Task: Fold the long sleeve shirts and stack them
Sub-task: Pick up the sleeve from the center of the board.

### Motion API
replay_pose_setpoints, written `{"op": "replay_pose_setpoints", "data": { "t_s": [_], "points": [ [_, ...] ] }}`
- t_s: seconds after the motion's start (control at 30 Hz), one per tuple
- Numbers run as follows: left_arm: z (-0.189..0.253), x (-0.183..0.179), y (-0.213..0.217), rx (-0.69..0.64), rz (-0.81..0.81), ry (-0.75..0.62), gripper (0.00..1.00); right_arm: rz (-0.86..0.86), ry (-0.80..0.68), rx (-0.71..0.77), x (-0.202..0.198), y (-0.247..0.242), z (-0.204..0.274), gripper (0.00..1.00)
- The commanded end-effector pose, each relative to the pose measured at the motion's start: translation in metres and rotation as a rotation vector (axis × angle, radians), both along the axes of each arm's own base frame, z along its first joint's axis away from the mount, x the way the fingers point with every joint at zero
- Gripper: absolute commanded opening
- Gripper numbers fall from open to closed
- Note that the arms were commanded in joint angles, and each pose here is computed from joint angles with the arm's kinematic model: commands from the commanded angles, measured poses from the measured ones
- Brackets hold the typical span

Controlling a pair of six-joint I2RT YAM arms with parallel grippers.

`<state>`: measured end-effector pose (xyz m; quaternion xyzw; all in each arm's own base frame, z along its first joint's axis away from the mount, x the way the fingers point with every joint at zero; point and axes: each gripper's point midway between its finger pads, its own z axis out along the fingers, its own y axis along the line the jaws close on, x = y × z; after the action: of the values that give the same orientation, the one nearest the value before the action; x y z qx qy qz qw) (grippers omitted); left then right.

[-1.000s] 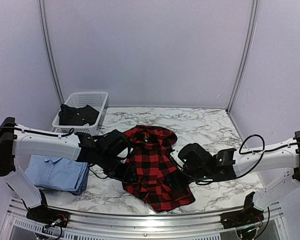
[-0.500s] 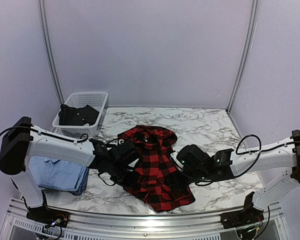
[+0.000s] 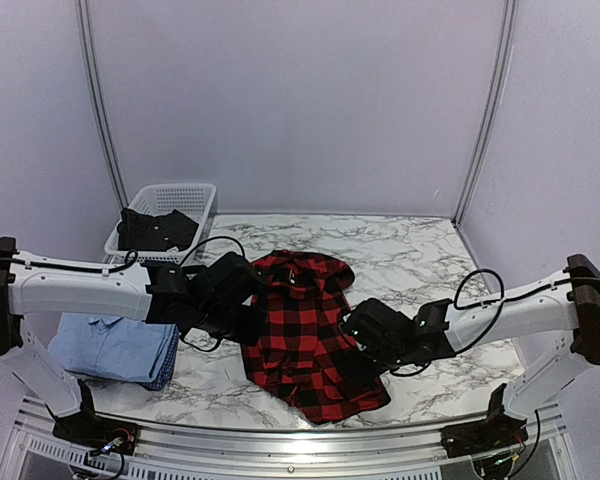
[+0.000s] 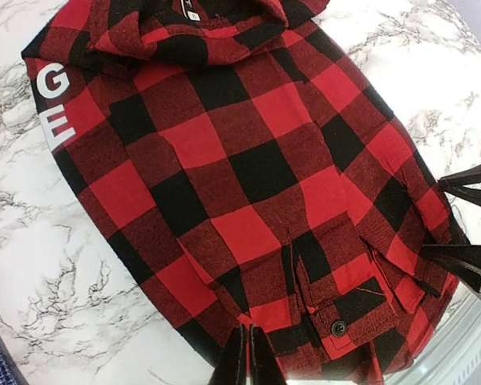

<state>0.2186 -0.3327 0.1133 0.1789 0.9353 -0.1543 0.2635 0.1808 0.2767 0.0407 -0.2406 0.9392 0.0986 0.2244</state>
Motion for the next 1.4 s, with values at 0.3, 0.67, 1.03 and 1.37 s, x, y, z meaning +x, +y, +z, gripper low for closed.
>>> {"op": "replay_pose_setpoints", "data": {
  "t_s": [0.3,0.67,1.03,1.37],
  "points": [
    [-0.049,-0.038,-0.039,0.071,-0.201,0.181,0.43,-0.12,0.039,0.063,-0.013,-0.019,0.011,0.66],
    [-0.081,-0.045,-0.041,0.138,-0.211,0.22,0.43,-0.139,0.041,0.084,-0.008,-0.008,0.005,0.6],
    [-0.08,-0.04,-0.038,0.15,-0.179,0.194,0.07,-0.134,0.041,0.093,-0.004,0.001,0.002,0.53],
    [-0.046,-0.017,-0.026,0.136,-0.09,0.053,0.0,-0.166,0.021,0.063,0.005,-0.002,0.006,0.09]
  ]
}}
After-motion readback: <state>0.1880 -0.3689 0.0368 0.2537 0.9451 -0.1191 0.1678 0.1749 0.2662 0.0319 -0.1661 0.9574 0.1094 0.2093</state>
